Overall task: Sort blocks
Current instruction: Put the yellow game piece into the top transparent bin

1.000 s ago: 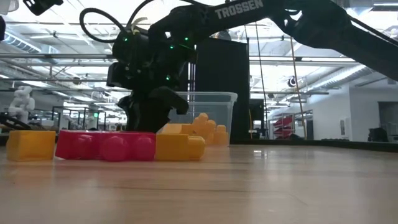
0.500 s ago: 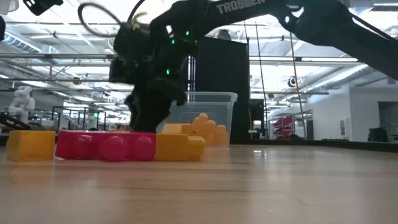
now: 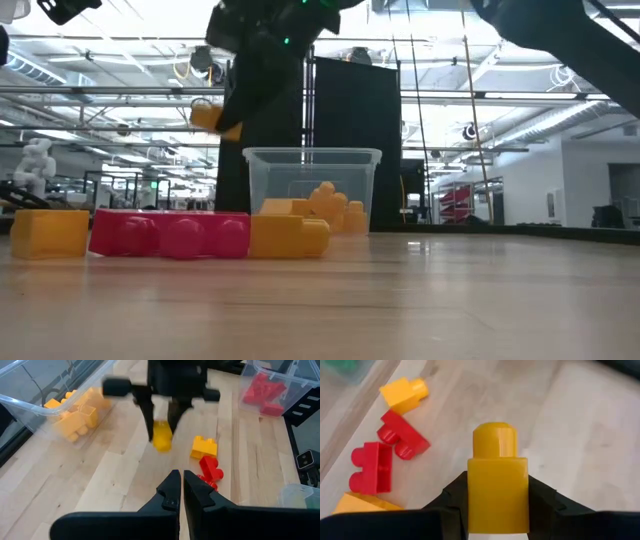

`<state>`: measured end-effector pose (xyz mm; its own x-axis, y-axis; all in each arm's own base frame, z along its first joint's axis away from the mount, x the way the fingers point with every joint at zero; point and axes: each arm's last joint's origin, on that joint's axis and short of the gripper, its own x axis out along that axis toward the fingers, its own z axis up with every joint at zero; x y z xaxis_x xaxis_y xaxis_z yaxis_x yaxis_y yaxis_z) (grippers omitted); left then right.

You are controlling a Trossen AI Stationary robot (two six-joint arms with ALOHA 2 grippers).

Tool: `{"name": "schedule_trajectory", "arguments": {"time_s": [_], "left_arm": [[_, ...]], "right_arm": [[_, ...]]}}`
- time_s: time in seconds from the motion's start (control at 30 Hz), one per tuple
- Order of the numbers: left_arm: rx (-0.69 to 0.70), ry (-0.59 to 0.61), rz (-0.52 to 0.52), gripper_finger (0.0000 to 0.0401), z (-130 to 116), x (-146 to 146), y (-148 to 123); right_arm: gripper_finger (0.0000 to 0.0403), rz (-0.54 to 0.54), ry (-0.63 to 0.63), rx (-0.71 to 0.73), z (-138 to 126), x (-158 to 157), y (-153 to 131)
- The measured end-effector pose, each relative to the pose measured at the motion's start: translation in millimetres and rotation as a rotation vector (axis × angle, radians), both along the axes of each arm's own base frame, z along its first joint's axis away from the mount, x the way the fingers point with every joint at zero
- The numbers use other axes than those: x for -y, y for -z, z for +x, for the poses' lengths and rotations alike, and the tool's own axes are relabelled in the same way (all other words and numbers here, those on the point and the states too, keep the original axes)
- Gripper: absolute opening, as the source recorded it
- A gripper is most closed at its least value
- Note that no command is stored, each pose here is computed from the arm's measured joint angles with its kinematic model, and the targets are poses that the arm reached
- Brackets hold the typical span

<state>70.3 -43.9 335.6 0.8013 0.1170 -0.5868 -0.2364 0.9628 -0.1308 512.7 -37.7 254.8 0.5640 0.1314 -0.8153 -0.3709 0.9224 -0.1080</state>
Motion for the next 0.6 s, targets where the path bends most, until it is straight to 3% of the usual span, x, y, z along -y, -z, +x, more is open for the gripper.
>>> {"name": "schedule_trajectory", "arguments": {"time_s": [0.27, 0.6], "left_arm": [[0.001, 0.0, -0.001, 0.0003, 0, 0, 0], [0.009, -0.007, -0.017, 0.0003, 0, 0, -1]], "right_arm": [[0.0114, -0.03, 0.161, 0.141, -17, 29, -53], [0.0114, -0.05, 0.438, 0.194, -34, 87, -71]]}}
